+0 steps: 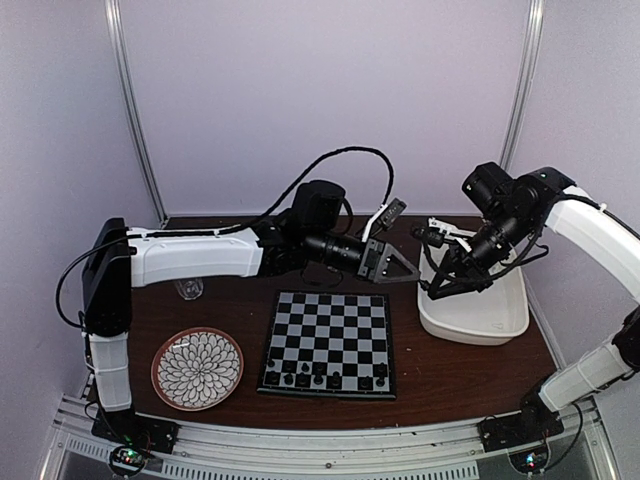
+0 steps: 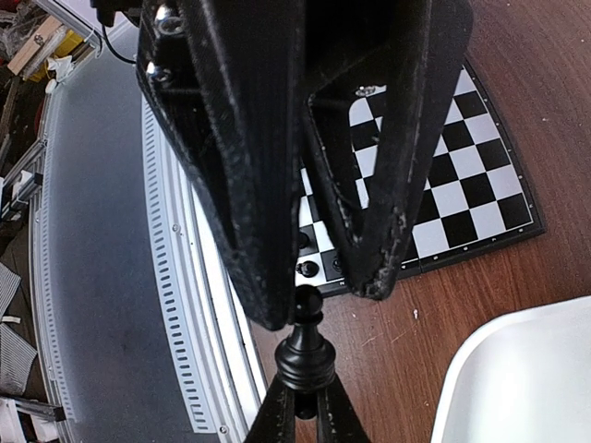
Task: Set up the chess pieces on the board
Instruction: Pick up the pawn from the chess pile.
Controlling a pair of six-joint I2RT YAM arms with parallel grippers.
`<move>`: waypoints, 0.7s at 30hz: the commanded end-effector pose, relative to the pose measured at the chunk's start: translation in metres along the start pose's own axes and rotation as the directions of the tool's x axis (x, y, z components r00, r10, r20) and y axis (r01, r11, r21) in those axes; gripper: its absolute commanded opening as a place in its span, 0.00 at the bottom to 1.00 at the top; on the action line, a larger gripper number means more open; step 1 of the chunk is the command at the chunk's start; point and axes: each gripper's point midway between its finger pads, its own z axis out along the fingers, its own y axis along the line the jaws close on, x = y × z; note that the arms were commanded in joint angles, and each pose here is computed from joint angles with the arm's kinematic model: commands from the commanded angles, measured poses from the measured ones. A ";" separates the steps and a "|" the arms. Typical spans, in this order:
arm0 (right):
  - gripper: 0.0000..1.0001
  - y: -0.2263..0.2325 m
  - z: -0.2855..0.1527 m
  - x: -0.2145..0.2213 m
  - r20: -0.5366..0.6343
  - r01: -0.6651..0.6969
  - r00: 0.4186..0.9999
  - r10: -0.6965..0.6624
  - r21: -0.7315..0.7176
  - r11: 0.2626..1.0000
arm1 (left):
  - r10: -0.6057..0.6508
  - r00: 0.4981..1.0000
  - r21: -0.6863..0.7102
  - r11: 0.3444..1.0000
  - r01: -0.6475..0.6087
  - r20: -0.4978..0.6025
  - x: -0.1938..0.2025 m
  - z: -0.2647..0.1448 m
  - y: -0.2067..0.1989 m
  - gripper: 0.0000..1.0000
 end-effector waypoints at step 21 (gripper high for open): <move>0.04 0.000 -0.001 -0.002 -0.011 0.022 1.000 -0.022 0.015 1.000 | 0.028 1.000 0.072 0.997 -0.028 -0.001 -0.007 0.008 -0.014 0.13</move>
